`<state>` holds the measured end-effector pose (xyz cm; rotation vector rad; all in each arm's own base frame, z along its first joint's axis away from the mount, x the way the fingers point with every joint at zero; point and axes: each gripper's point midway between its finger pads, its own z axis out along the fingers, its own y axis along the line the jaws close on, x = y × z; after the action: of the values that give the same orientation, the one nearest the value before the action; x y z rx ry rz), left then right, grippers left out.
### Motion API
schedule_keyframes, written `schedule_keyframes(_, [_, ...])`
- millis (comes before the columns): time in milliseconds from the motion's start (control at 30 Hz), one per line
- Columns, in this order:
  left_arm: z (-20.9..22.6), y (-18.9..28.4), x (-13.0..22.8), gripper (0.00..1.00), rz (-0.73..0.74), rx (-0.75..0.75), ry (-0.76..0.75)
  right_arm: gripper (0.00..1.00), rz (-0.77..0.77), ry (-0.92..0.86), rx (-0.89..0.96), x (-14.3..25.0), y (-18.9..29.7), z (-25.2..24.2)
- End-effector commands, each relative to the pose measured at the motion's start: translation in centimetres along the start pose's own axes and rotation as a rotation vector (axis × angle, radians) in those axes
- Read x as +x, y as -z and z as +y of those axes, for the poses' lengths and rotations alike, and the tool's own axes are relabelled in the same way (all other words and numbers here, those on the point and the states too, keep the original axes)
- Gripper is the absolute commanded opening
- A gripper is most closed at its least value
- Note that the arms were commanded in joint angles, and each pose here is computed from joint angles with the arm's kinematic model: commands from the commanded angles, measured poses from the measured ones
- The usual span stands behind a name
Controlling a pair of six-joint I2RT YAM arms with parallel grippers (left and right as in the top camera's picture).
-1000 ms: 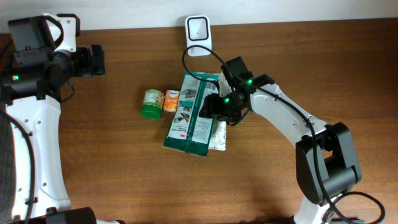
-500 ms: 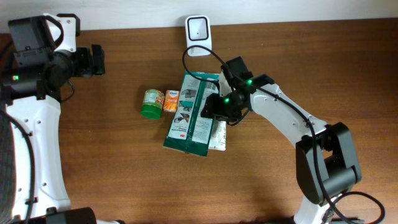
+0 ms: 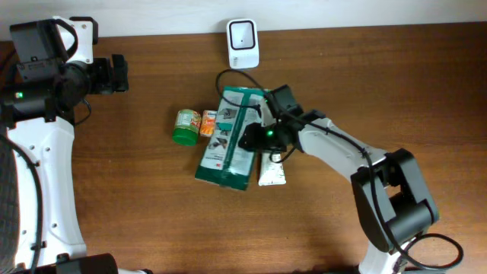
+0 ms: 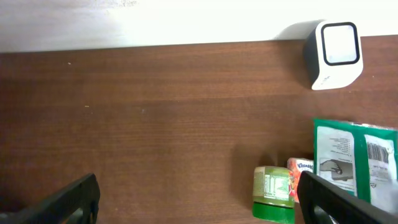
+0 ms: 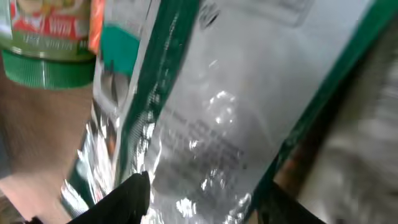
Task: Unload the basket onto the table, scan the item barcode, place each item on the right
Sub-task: 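Grasp the long green-and-white package with the right gripper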
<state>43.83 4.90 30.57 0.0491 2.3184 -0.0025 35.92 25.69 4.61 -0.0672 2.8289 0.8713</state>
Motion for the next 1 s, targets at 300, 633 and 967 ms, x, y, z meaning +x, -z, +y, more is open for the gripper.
schedule_keyframes(300, [0.2,0.4,-0.5,0.99,-0.015,-0.009,0.003,0.04,-0.047,0.079,0.016,-0.8,1.1,0.3])
schedule_keyframes(633, [0.2,0.4,-0.5,0.99,-0.015,-0.009,0.003,0.04,0.026,0.297,-0.092,0.9,6.6,2.0])
schedule_keyframes(967, [0.2,0.4,-0.5,0.99,-0.016,-0.009,0.003,0.04,0.080,0.334,-0.065,1.5,1.9,2.0])
